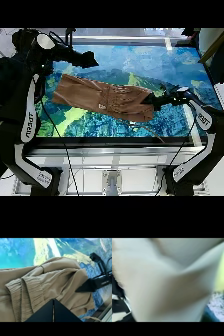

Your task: Fold the clothes and pants, and hang the long-sleeved shirts on hangers.

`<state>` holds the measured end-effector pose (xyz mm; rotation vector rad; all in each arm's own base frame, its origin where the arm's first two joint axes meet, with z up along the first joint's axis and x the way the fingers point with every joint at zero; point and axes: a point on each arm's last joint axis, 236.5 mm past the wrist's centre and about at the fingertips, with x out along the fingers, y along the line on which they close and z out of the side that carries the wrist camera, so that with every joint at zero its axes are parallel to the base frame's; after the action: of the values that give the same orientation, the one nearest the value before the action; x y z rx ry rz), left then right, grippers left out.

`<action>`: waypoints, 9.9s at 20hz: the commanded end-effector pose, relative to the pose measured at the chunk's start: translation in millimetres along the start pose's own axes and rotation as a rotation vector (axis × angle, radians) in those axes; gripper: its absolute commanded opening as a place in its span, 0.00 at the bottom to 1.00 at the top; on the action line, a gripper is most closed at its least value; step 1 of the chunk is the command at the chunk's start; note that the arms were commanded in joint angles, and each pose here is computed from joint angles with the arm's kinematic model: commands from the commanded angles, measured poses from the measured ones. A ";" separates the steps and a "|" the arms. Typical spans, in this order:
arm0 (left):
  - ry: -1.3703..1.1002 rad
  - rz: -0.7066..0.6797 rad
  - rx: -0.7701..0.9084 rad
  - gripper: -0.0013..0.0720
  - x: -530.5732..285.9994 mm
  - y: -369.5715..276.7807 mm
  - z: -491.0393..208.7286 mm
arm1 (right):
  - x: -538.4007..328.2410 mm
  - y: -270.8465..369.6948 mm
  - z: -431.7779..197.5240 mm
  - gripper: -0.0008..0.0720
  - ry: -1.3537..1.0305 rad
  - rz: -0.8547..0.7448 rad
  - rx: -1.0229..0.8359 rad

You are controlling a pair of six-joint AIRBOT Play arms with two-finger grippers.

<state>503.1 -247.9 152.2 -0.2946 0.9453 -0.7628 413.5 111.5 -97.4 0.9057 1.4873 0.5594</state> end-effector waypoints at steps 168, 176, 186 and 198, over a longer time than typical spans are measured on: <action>-0.138 0.848 0.057 0.99 -194.2 116.8 -12.4 | 138.6 149.9 -20.7 0.07 0.018 0.102 -0.157; -0.138 0.844 0.055 0.99 -193.4 116.1 -12.4 | -150.9 87.6 53.4 0.07 -0.363 -0.236 -0.187; -0.151 0.842 0.025 0.99 -193.3 116.3 -12.4 | -391.6 -125.0 -123.5 0.07 -0.586 -0.500 0.472; -0.127 0.842 0.009 0.99 -182.3 125.7 -15.7 | -389.1 -119.1 -206.6 0.68 -0.576 -0.365 0.792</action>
<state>481.2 -30.1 193.7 0.0735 0.8298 0.0251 151.3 -232.7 18.8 1.1856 1.3989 -0.5661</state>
